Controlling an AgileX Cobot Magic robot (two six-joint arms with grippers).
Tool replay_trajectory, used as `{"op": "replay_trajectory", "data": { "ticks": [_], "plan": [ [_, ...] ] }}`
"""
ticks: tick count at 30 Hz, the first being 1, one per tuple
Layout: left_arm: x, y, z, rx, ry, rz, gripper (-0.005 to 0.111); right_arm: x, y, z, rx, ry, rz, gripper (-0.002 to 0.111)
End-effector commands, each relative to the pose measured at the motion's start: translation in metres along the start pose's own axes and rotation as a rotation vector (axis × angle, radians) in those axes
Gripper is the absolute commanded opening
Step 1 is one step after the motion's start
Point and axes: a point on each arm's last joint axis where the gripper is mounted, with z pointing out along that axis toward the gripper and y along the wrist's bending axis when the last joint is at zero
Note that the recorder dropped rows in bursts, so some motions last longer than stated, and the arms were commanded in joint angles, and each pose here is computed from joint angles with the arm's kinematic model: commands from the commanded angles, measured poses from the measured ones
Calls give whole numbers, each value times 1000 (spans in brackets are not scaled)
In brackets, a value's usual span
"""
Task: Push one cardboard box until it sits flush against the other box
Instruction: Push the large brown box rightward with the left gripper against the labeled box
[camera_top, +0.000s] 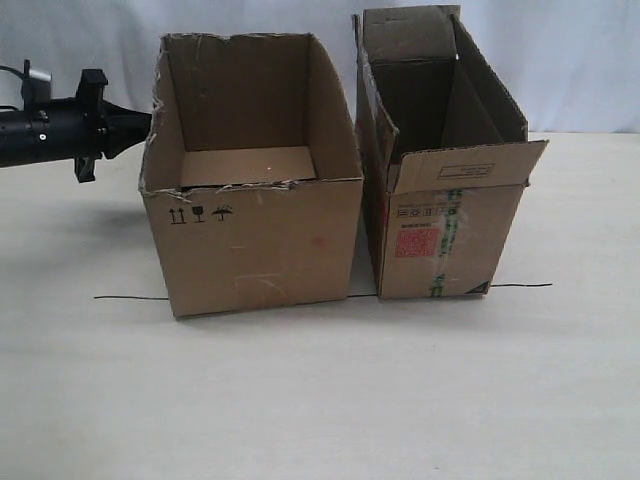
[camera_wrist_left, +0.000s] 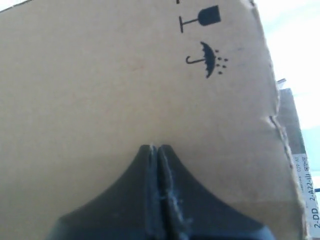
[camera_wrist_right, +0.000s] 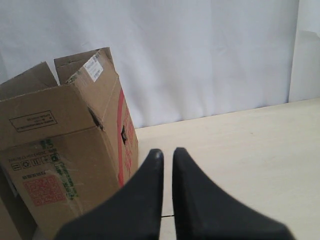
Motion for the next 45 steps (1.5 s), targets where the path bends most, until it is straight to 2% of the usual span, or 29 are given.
{"op": "replay_trajectory", "data": {
  "ticks": [1,8,29,34,36,39,43,45],
  "plan": [
    [5,4,10,17,37,-18,0,0,0,0,4,-11,-5,5],
    [8,0,31,51,72,-17,0,0,0,0,4,-11,-5,5],
    [10,2,40,-19,42,-36,0,0,0,0,4,-11,-5,5],
    [-3,-1,22,18,16,-25,0,0,0,0,4,-11,-5,5],
    [-14,-10,6,32,-19,0,0,0,0,0,4,-11,-5,5],
    [-22,-29,-18,-33,23,103,0,0,0,0,4,-11,-5,5],
    [-7,-44,-38,-135,111,160,0,0,0,0,4,-11,-5,5],
    [6,-47,-45,-170,108,145,0,0,0,0,4,-11,-5,5]
  ]
}}
